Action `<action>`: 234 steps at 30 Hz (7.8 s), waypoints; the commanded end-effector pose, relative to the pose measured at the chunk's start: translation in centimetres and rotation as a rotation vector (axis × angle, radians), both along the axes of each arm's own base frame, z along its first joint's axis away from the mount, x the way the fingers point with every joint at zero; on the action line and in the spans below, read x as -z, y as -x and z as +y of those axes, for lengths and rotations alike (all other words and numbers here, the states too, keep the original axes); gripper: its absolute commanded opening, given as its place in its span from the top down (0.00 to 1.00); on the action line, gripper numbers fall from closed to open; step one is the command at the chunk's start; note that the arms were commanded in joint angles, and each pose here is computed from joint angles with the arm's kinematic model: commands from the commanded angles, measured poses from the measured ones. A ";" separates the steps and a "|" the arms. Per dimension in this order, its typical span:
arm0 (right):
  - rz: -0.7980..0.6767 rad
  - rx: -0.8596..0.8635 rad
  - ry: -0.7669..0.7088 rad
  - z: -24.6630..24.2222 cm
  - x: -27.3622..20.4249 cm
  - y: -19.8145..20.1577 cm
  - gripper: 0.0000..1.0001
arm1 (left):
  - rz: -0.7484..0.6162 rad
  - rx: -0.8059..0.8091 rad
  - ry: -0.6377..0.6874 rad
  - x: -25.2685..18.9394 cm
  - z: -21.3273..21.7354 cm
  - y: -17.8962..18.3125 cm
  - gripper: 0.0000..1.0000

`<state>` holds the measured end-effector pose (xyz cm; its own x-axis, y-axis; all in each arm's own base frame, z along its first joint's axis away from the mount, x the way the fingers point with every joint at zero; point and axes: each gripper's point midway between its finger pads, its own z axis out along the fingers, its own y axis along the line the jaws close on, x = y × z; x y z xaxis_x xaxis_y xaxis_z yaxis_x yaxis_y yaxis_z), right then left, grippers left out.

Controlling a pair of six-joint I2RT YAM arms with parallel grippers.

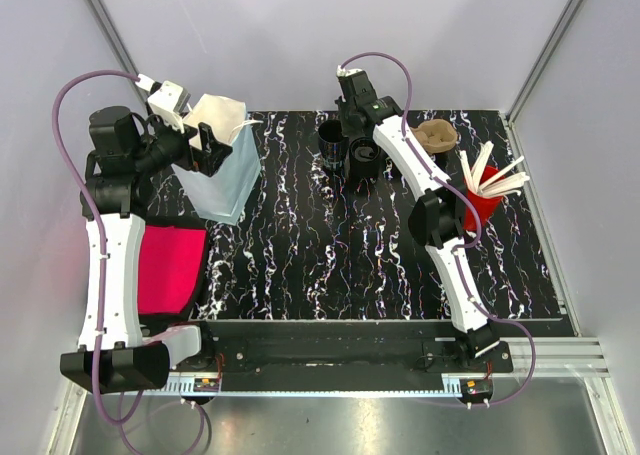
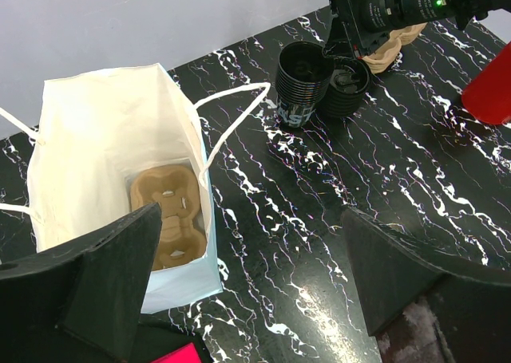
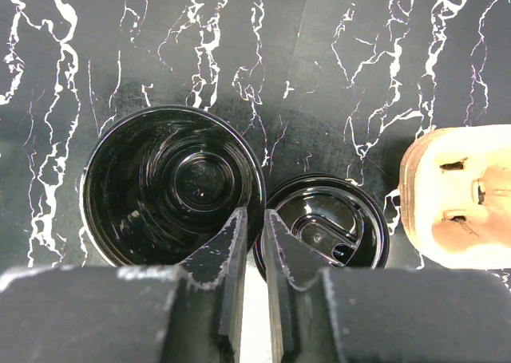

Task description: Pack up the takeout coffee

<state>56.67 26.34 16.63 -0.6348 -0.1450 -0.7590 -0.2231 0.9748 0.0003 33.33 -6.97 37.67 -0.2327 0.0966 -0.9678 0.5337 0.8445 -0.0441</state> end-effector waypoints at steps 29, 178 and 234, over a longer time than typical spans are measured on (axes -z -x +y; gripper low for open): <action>-0.031 0.018 -0.034 0.1 -1.3 -0.6 0.88 | -0.041 0.020 0.013 -0.9 -0.2 -0.4 0.01; 0.022 -0.432 -0.093 -1.1 -1.5 17.8 0.64 | 0.102 0.230 -0.102 6.1 -9.4 0.9 0.01; -0.074 -0.221 0.097 -10.3 -10.3 14.6 0.09 | 0.192 -0.392 -0.405 2.3 5.2 -2.5 0.01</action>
<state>41.78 17.72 23.12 -0.5747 -0.3721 -0.7288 -0.4666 0.8807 -0.0817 35.88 -3.12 32.94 -0.5279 0.3305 -0.7823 0.2497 0.9408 0.2290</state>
